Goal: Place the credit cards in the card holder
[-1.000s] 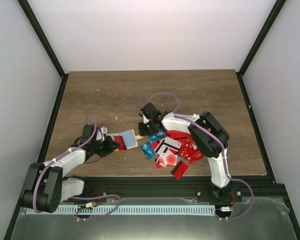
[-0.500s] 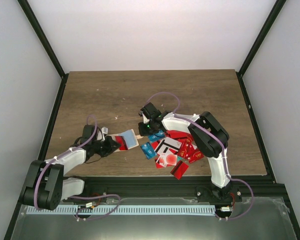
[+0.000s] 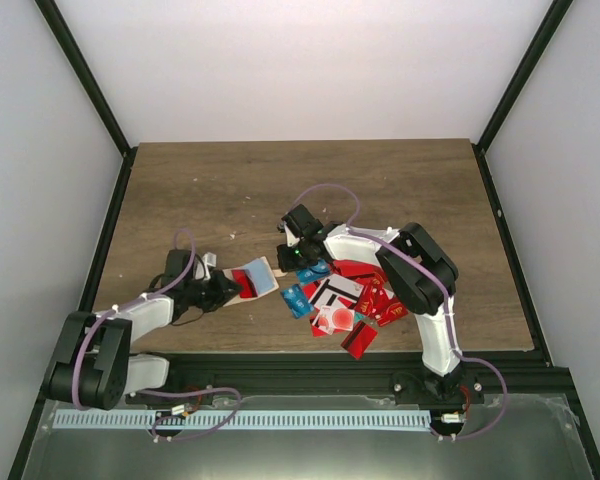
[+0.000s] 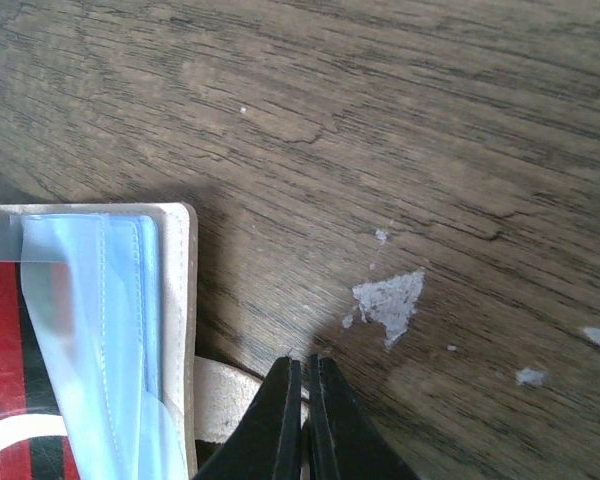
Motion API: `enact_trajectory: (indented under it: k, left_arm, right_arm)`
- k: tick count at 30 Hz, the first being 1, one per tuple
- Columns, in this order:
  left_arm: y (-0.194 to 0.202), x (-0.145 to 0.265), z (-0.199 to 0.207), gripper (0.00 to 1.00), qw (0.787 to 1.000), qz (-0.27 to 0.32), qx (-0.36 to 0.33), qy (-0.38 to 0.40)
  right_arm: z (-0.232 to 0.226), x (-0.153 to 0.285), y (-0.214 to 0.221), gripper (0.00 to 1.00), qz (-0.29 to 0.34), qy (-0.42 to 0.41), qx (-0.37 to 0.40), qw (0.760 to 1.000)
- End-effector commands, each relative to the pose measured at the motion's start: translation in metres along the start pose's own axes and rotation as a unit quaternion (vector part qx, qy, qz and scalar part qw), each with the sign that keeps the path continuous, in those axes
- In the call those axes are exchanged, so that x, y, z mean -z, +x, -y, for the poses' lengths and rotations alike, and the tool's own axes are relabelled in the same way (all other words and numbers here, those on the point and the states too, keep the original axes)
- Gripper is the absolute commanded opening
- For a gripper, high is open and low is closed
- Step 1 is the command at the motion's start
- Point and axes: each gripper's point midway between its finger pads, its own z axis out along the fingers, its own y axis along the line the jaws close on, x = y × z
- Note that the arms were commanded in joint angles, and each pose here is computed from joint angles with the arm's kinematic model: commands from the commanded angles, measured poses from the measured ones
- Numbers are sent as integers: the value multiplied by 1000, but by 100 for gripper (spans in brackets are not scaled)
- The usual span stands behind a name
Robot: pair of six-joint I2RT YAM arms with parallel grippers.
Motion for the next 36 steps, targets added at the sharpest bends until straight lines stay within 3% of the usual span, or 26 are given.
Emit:
enact_trajectory:
  k: [1, 20, 36]
  left_arm:
    - [-10, -2, 5, 4, 1000, 15, -18, 13]
    - [-20, 3, 1, 4, 999, 27, 0, 32]
    - [-13, -11, 2, 4, 998, -12, -15, 64]
  right_arm:
    - [16, -15, 13, 1, -30, 21, -2, 999]
    - [14, -16, 29, 1, -50, 6, -4, 999]
    - [7, -26, 46, 1, -72, -3, -6, 997]
